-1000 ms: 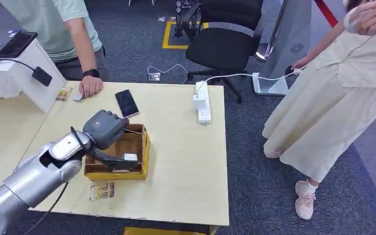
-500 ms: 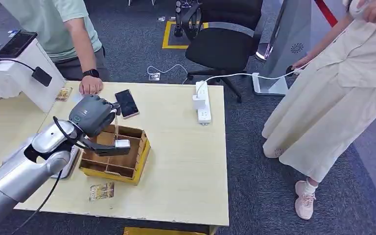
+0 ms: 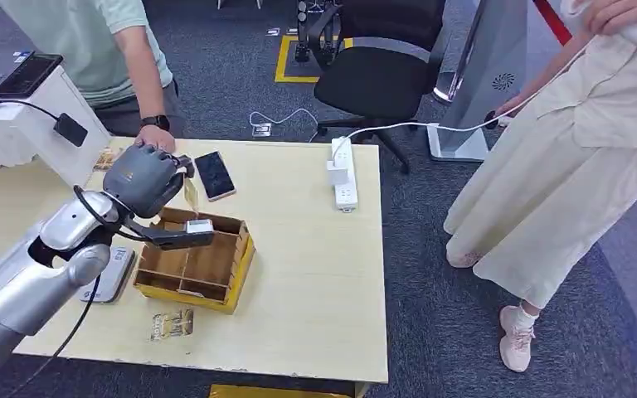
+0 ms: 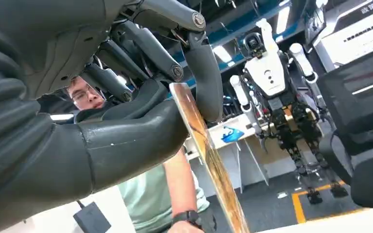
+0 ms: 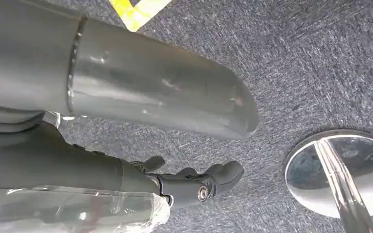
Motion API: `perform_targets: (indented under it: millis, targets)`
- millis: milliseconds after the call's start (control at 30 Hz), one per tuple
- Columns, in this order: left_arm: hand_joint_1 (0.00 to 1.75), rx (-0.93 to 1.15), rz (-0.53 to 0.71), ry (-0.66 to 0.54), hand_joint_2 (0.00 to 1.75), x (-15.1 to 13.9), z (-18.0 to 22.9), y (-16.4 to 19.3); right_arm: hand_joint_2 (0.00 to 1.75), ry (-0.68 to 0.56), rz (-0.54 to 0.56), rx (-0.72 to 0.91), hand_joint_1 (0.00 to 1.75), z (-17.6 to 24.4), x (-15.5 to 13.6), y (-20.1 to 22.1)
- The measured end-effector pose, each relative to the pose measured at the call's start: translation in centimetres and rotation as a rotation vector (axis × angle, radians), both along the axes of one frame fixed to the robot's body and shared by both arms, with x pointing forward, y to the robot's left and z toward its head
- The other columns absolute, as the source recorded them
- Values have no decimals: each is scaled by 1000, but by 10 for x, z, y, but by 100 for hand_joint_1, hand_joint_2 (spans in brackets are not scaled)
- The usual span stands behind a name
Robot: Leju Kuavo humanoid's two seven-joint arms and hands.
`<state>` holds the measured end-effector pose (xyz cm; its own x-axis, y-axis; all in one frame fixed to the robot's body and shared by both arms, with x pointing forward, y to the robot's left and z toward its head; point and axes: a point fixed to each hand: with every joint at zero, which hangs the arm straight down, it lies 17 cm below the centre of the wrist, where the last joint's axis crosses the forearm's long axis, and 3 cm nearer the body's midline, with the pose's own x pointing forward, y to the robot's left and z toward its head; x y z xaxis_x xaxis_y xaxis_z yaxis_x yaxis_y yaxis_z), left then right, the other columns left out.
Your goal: Pass the card to the sensor for recognition and then transmit it.
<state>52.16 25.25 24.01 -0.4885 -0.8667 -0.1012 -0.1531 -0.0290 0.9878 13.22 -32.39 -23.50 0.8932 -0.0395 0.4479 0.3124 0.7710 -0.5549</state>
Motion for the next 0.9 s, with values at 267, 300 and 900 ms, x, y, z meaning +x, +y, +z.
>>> perform_targets:
  millis: [267,300,900]
  targets:
    - [175,-23,41,-69,175,17,20,5,0,7,13,-2,0,0,0,1]
    - [175,-36,49,-80,175,20,24,5,0,7,20,-3,0,0,1,1]
    - [175,-122,239,-205,175,74,60,38,0,4,42,-5,0,1,9,3]
